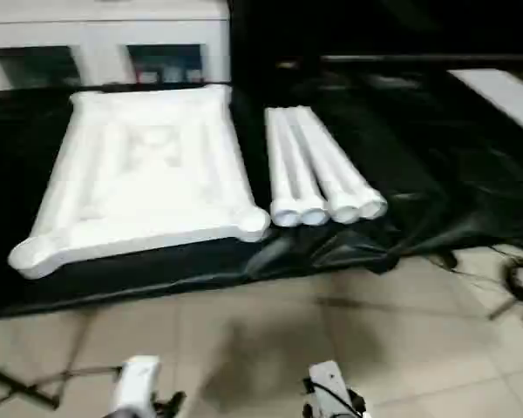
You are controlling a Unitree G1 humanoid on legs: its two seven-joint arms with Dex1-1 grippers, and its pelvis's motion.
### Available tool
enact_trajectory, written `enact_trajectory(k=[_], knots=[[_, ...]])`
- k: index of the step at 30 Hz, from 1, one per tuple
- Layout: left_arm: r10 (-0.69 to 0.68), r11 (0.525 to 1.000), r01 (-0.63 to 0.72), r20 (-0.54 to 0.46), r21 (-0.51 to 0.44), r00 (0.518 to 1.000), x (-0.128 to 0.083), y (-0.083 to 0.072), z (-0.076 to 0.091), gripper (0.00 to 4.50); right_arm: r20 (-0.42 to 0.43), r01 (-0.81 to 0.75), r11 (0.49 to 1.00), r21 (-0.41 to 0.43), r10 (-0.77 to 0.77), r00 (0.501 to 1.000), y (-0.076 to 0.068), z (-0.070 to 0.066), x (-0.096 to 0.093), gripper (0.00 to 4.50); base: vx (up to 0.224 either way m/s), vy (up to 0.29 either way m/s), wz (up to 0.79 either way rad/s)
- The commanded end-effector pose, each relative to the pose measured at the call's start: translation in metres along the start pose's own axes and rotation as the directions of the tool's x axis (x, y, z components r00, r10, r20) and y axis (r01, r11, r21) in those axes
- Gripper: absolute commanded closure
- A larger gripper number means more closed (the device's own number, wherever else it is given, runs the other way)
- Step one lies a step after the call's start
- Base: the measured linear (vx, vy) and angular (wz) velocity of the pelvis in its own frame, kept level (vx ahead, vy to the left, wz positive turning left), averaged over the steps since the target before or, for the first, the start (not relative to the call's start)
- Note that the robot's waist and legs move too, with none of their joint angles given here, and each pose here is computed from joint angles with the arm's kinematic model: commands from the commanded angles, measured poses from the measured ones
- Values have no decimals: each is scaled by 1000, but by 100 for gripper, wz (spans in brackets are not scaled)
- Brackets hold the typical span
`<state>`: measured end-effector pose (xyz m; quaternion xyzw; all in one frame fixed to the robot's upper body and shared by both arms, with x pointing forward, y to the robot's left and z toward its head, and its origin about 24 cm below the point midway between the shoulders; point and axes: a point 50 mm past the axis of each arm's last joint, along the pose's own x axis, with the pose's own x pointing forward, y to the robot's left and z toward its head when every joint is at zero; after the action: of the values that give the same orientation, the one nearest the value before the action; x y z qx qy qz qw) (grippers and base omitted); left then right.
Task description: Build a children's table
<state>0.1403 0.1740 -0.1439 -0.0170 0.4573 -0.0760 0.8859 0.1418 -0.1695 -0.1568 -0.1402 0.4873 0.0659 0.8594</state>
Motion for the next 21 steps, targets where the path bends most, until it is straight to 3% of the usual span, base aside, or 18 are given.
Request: enact_trajectory(k=[1,2,4,5,6,8,12,15,17,18,21], knots=[[-47,998,44,65,49,997,-4,-1,7,10,70,-30,999,-41,33,997,-2,14,2,0,0,0,0],[-54,996,48,82,74,995,-5,-1,7,10,91,-37,997,-74,43,995,-2,17,2,0,0,0,0],[-81,995,69,159,78,984,-12,-3,12,10,177,-115,993,14,111,978,-24,28,0,0,0,0,0],[-92,994,78,191,82,977,-16,-3,15,10,232,-149,988,40,136,963,-41,34,-2,0,0,0,0],[-95,993,80,200,84,975,-17,-4,16,10,249,-158,986,44,142,958,-46,36,-3,0,0,0,0],[-143,986,112,276,126,951,-32,-7,25,10,356,-271,963,15,248,901,-47,44,-11,0,0,0,0],[-185,979,144,321,145,929,-49,-10,32,10,417,-338,941,-2,308,855,-42,43,-17,0,0,0,0],[-265,956,192,372,222,890,-75,-15,42,10,480,-348,937,7,302,824,-45,28,-27,0,0,0,0],[-272,954,195,381,229,884,-78,-15,44,10,487,-356,935,11,305,818,-45,25,-29,0,0,0,0],[-306,943,219,397,250,865,-85,-20,49,10,472,-349,937,22,298,830,-47,12,-31,0,0,0,0],[-343,930,248,401,270,849,-96,-25,54,10,456,-346,938,38,292,841,-46,-6,-35,0,0,0,0]])
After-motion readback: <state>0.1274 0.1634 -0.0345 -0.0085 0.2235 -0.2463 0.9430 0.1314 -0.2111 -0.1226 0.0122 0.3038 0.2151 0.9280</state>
